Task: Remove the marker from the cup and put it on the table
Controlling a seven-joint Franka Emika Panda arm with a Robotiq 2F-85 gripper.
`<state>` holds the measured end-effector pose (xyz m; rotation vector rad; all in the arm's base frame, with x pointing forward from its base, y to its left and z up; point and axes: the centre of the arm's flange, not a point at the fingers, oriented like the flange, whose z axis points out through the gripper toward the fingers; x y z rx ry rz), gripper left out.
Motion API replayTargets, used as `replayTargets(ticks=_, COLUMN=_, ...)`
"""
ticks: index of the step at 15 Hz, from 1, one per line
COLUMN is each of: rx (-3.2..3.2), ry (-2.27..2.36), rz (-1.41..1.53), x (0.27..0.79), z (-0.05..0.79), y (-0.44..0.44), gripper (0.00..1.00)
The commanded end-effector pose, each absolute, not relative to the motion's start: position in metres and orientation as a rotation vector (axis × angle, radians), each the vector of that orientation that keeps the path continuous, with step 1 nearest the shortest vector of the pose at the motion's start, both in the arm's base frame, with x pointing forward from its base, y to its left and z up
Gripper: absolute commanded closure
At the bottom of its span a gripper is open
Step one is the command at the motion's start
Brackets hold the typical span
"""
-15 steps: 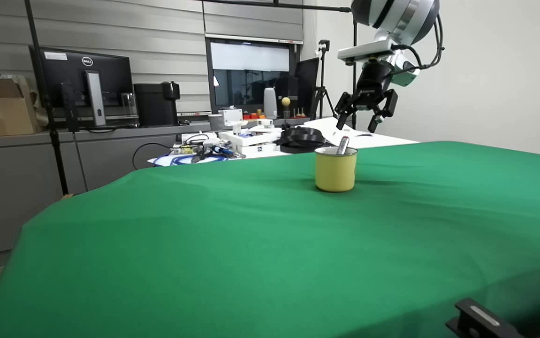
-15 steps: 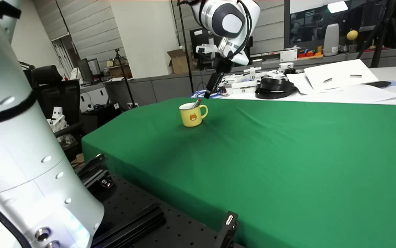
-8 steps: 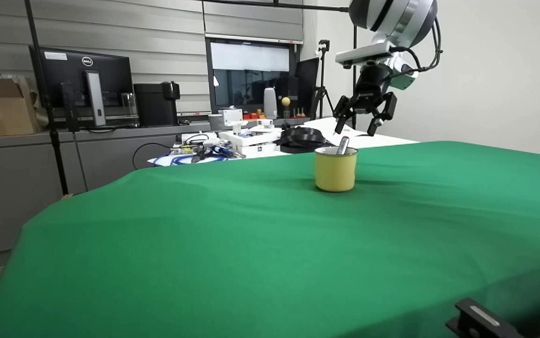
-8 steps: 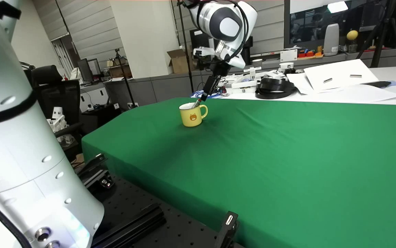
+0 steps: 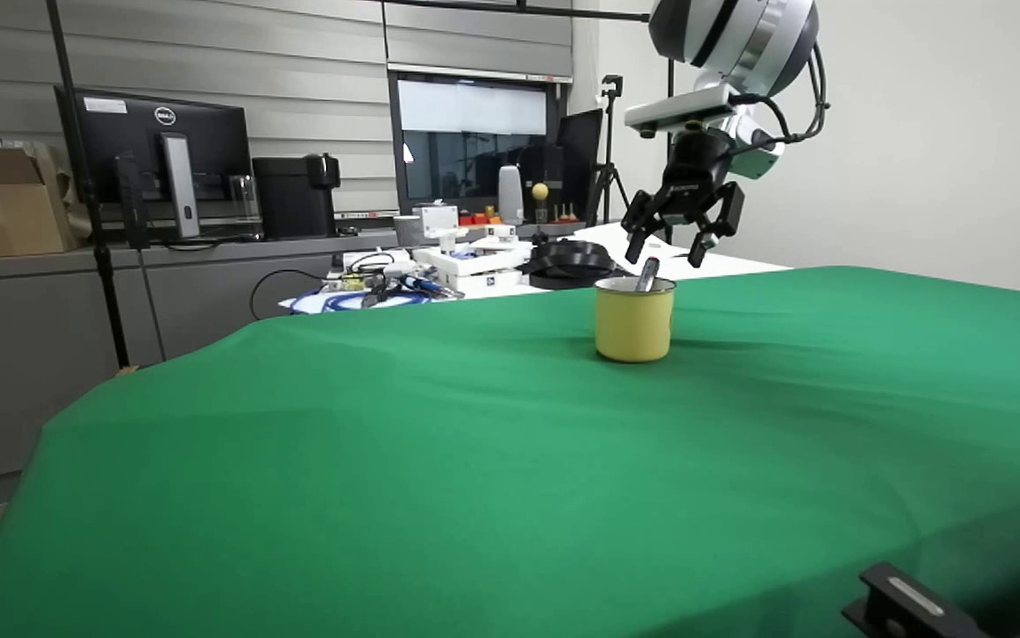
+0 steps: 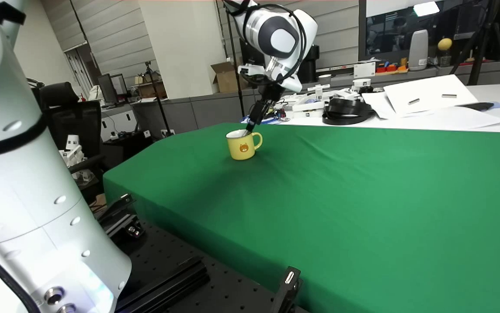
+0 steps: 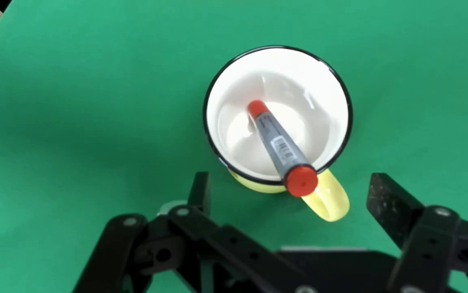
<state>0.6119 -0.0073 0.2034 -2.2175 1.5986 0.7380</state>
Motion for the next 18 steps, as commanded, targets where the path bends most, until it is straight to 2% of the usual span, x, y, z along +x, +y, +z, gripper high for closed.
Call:
replayTargets(ticks=1, rx=-2.2, ry=1.624, rz=0.748, x=0.61, z=0.208, y=0.001, gripper=0.32)
replayTargets(ticks=4, rx=-2.212, ry=1.618, rz=0.743, x=0.611, z=0.209, y=0.007, gripper=0.55)
replayTargets(ticks=10, rx=-2.234, ry=1.605, rz=0.706, x=0.611, z=0.224, y=0.014, gripper=0.95)
replayTargets(ticks=11, rx=-2.237, ry=1.604, rz=0.697, x=0.611, z=0.227, y=0.015, gripper=0.99)
replayTargets(ticks=12, rx=-2.243, ry=1.601, rz=0.686, x=0.611, z=0.231, y=0.015, gripper=0.94)
replayTargets(ticks=18, rx=-2.256, ry=1.572, rz=0.627, x=0.616, z=0.279, y=0.023, gripper=0.94)
